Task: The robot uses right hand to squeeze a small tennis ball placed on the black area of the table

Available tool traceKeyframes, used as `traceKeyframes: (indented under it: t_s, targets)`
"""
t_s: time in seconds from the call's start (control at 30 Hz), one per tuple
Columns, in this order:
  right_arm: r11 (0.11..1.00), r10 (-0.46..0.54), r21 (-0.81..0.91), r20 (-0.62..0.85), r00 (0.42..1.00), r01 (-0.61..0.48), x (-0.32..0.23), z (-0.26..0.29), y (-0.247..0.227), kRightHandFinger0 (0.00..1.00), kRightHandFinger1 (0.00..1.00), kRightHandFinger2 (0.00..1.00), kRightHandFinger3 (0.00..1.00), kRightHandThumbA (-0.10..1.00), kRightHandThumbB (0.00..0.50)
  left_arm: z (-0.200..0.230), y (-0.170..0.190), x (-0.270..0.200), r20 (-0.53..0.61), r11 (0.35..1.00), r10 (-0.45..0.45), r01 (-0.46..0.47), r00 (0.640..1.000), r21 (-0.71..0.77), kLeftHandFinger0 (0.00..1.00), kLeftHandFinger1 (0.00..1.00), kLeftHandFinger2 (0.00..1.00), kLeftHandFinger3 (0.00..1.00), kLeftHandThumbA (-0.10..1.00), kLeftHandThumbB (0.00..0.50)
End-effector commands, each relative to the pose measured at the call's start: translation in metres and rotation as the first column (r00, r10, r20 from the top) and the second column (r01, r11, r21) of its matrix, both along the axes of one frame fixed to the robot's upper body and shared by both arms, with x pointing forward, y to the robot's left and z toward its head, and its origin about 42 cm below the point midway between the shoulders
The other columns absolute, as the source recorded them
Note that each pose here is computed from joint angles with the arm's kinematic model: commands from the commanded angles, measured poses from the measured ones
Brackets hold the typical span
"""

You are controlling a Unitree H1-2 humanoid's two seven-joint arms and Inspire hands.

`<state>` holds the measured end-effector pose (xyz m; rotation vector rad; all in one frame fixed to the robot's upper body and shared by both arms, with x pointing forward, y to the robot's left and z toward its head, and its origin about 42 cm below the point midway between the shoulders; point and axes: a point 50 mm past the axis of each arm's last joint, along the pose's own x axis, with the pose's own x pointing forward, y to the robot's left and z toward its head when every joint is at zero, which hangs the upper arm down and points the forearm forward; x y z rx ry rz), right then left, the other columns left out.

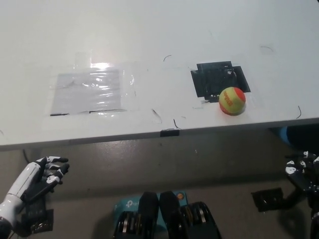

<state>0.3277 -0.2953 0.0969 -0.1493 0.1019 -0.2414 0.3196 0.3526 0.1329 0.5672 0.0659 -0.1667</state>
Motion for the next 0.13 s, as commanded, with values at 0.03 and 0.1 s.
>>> traceKeyframes:
  t_s: [0.03, 0.1]
  targets:
    - [0.999, -0.044, -0.026, 0.072, 0.996, 0.046, 0.0072, 0.0148, -0.009, 0.0, 0.0, 0.03, 0.28, 0.13, 0.197, 0.0091, 0.0033, 0.0004, 0.063, 1.0, 0.001, -0.002, 0.998, 0.017, 0.38, 0.47, 0.6, 0.7, 0.76, 0.07]
    - [0.999, -0.044, -0.021, 0.073, 0.996, 0.046, 0.007, 0.0154, -0.0088, 0.0, 0.0, 0.04, 0.28, 0.13, 0.201, 0.0089, 0.0032, 0.0004, 0.063, 1.0, 0.003, -0.004, 0.998, 0.014, 0.38, 0.46, 0.6, 0.7, 0.76, 0.065]
